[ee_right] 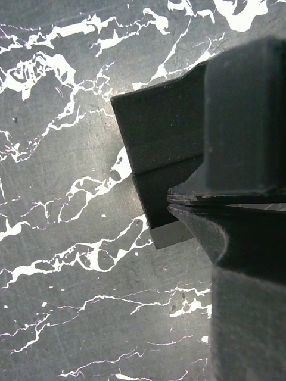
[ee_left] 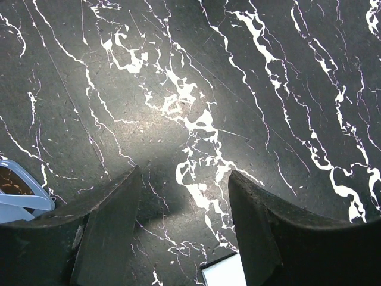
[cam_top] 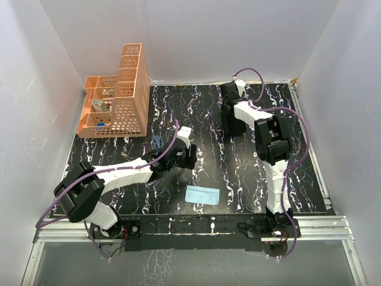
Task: Organize the sunglasses
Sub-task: Move the sunglasses case at the center of the board.
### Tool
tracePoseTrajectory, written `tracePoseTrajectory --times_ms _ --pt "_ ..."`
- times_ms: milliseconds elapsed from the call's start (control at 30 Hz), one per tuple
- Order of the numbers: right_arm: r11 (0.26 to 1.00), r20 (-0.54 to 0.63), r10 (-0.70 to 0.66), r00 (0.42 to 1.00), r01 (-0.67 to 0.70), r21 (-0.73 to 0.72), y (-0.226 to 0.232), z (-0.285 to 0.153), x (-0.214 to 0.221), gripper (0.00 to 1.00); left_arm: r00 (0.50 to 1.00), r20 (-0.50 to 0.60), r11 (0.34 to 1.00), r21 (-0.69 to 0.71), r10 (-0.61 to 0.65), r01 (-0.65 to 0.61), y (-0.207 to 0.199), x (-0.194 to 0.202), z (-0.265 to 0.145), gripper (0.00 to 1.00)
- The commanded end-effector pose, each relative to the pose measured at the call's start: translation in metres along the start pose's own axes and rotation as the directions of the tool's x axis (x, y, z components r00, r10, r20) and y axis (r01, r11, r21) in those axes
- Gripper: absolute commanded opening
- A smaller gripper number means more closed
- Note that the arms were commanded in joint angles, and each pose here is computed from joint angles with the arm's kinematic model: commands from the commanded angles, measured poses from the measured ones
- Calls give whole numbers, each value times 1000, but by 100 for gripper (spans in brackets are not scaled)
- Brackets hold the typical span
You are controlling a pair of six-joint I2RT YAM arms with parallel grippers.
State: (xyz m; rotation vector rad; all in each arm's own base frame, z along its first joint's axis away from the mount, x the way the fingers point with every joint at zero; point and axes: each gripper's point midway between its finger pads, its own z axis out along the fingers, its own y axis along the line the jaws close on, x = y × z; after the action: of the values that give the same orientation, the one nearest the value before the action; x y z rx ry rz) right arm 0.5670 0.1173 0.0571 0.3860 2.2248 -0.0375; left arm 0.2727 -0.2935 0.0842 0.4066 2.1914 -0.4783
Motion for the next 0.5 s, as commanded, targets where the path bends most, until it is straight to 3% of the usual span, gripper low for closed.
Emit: tracePoseTrajectory --times_ms 0,467 --pt "1000 60 11 998 -9 -21 8 -3 -28 0 1000 21 1000 19 -21 20 -4 -13 -3 59" --pt "999 20 54 998 -53 -7 -27 -33 5 0 999 25 998 51 -40 39 -7 -13 -6 59"
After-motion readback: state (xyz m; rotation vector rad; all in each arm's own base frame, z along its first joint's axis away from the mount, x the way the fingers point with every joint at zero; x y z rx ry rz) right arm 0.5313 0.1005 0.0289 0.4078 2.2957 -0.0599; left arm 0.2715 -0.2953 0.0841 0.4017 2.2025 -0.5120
